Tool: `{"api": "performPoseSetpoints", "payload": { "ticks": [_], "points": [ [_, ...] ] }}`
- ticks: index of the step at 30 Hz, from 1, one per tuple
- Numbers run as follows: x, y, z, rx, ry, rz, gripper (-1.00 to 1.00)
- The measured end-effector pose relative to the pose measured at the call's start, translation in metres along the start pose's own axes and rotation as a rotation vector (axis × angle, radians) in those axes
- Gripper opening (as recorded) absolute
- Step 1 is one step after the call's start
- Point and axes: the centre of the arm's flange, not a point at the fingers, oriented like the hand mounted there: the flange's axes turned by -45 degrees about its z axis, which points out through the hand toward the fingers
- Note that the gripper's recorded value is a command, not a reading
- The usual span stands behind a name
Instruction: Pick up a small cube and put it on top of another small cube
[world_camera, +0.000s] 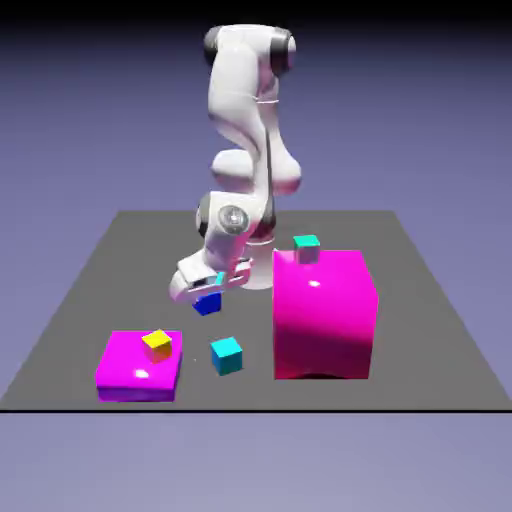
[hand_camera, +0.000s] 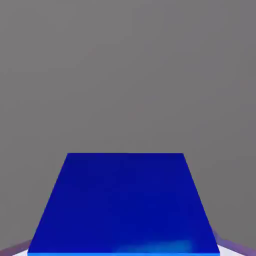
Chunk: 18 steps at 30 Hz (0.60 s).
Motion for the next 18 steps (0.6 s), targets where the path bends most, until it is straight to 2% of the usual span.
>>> {"api": "performPoseSetpoints", "payload": {
  "ticks": [12, 18],
  "points": [
    [0.091, 0.032, -0.084, 0.324, -0.012, 0.506, -1.00],
    [0.098, 0.024, -0.061, 0.339, -0.015, 0.498, -1.00]
  ]
}}
